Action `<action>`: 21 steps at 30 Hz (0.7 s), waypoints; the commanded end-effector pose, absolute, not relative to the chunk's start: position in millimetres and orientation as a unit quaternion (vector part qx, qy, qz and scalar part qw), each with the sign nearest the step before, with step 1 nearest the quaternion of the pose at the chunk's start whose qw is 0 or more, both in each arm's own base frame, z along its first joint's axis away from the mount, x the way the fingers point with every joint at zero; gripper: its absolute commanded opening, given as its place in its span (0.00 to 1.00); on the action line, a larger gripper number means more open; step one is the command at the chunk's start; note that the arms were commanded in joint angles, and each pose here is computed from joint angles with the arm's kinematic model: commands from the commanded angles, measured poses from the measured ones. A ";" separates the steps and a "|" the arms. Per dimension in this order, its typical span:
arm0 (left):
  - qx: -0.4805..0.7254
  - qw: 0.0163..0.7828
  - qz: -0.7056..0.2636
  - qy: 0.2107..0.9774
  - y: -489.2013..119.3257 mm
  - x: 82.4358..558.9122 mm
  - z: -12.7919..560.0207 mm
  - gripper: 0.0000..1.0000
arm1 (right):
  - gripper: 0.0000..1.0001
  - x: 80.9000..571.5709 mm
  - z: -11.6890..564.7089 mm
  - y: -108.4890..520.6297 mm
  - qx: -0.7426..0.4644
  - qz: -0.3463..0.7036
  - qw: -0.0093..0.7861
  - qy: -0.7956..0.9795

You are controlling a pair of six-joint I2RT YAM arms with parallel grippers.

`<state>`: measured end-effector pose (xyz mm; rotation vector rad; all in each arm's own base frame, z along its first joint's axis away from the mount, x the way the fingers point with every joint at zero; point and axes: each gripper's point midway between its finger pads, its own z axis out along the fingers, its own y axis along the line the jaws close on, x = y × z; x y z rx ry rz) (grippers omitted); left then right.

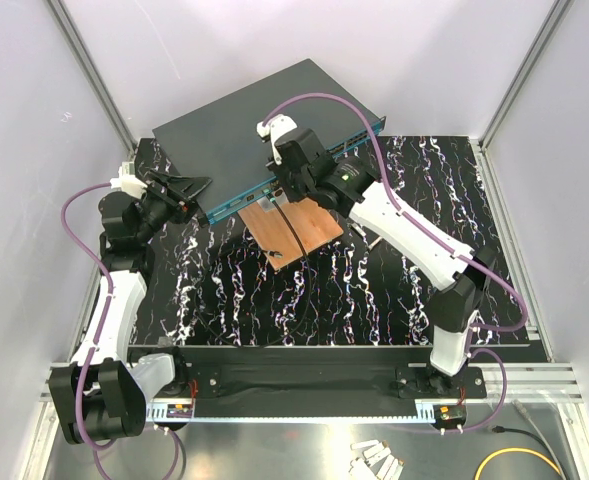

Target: Insert the plug into the switch port

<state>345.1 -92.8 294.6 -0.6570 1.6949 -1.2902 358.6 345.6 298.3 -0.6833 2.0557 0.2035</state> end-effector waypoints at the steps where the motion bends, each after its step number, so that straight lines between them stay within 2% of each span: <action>1: -0.222 0.462 -0.526 0.679 -103.4 341.2 311.3 0.65 | 0.20 354.7 341.2 364.9 -0.293 0.129 0.511 0.798; 5: -0.221 0.462 -0.526 0.679 -103.9 340.7 311.7 0.65 | 0.37 346.2 337.0 356.7 -0.307 0.126 0.502 0.799; 6: -0.222 0.462 -0.525 0.680 -103.7 340.8 310.4 0.65 | 0.46 343.8 337.0 355.5 -0.311 0.127 0.500 0.798; 9: -0.222 0.462 -0.524 0.680 -103.1 341.0 310.4 0.65 | 0.61 335.6 336.7 347.0 -0.322 0.131 0.495 0.796; 10: -0.222 0.461 -0.524 0.681 -103.3 340.7 310.2 0.65 | 0.64 332.2 340.4 343.8 -0.324 0.136 0.496 0.794; 17: -0.220 0.462 -0.522 0.682 -103.2 340.8 310.8 0.65 | 0.66 324.5 324.6 323.4 -0.337 0.142 0.466 0.806; 21: -0.219 0.463 -0.521 0.683 -103.1 341.1 311.6 0.65 | 0.63 324.6 315.7 309.9 -0.337 0.140 0.450 0.815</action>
